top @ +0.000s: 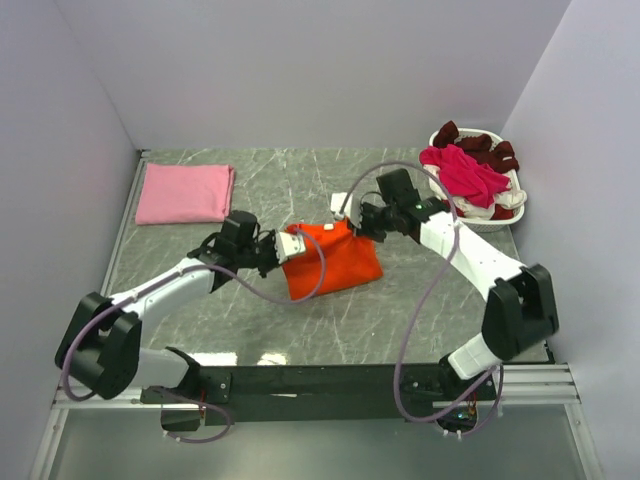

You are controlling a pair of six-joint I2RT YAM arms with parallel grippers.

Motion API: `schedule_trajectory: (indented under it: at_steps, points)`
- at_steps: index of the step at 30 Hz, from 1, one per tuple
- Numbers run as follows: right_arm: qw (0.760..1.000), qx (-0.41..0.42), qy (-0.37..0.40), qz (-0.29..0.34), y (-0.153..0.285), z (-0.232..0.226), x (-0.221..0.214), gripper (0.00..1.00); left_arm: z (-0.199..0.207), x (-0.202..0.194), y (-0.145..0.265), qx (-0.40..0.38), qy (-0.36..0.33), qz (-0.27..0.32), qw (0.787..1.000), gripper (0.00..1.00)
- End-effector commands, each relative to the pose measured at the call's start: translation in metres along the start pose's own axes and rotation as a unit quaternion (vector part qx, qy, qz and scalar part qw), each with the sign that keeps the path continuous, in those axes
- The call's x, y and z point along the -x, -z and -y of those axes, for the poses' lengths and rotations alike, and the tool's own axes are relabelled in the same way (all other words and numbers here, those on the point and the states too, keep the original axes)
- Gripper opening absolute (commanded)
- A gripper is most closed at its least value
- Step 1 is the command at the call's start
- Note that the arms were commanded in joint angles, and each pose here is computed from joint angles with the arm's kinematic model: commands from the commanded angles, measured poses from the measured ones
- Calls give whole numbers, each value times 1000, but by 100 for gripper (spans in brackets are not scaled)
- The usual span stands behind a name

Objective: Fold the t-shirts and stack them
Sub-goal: Fold the tshirt

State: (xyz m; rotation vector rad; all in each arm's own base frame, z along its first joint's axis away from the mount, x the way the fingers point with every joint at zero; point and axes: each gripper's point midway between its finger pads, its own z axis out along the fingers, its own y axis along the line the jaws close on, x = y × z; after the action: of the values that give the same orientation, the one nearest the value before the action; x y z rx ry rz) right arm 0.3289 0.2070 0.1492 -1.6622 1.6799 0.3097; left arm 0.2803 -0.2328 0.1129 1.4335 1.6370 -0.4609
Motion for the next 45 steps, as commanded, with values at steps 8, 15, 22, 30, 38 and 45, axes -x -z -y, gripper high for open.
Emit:
schedule_trajectory:
  at_steps: [8,15,22,30,38,45]
  points:
    - [997,-66,-38,13,0,67,9,0,-82,55,-4,48,-39,74,995,0]
    - [998,-46,-28,24,20,35,4,0,-49,54,2,-8,-26,85,996,0]
    - [997,37,-42,46,38,-51,-6,0,30,57,22,-60,-20,104,993,0]
    - [996,73,-32,45,55,-118,-19,0,88,50,36,-97,6,103,990,0]
    - [995,82,-29,47,77,-159,-27,0,135,63,48,-157,25,116,980,1]
    - [996,54,-34,59,85,-155,-17,0,126,76,54,-128,0,132,983,0]
